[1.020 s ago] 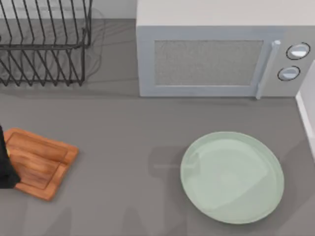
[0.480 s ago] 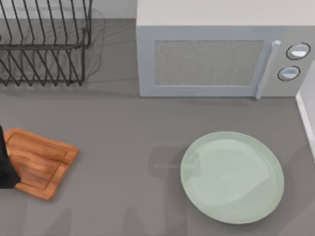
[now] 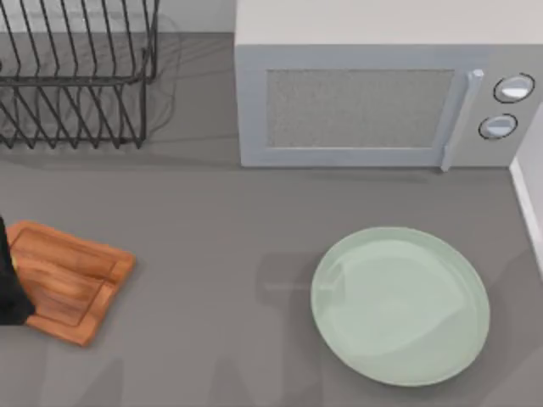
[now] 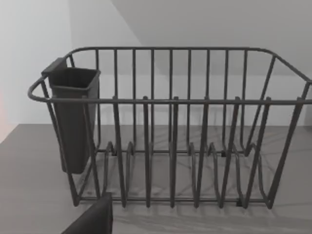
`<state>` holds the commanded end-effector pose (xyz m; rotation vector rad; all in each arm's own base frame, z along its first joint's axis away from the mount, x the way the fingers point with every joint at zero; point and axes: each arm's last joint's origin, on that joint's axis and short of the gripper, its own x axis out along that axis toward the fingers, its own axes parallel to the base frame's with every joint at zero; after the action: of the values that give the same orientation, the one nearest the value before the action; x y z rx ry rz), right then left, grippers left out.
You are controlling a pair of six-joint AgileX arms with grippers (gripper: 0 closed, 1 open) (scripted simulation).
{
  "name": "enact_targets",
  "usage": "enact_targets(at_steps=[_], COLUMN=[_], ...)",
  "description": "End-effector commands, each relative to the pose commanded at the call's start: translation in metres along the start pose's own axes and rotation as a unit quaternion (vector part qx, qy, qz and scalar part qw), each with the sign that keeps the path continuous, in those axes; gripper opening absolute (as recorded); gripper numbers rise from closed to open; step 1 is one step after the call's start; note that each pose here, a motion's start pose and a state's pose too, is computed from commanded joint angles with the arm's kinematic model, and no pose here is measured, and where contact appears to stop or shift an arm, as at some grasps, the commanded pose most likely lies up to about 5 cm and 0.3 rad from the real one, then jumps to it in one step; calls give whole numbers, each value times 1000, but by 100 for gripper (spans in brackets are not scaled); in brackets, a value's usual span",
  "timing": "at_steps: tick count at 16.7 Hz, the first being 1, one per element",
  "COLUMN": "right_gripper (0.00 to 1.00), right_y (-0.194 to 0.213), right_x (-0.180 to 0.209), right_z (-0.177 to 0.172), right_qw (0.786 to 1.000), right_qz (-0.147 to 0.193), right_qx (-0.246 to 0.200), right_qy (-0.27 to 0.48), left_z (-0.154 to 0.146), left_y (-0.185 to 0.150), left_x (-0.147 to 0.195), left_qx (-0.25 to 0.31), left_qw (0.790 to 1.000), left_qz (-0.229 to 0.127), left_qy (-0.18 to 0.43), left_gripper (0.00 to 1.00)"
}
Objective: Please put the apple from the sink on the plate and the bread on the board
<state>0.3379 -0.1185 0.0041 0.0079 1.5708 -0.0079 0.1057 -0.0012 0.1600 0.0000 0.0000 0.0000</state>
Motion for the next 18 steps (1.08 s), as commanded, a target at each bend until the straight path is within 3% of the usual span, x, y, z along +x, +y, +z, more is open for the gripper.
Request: enact_targets(at_steps=[4, 5, 12, 13, 18], right_gripper=[2, 0, 0, 0, 0], right_y=[0, 0, 0, -2, -3], right_x=[0, 0, 0, -31, -64], right_z=[0, 0, 0, 8, 12], right_qw=[1000, 1000, 1000, 1000, 1000], right_qz=[0, 0, 0, 0, 0], right_qx=[0, 0, 0, 5, 5], right_qy=[0, 0, 0, -27, -28], left_z=[0, 0, 0, 0, 0], left_y=[0, 0, 0, 0, 0], left_x=[0, 0, 0, 0, 0], left_qx=[0, 0, 0, 0, 0], left_qw=[1000, 1000, 1000, 1000, 1000], left_qz=[0, 0, 0, 0, 0], left_qy=[0, 0, 0, 0, 0], left_gripper=[100, 100, 100, 100, 100])
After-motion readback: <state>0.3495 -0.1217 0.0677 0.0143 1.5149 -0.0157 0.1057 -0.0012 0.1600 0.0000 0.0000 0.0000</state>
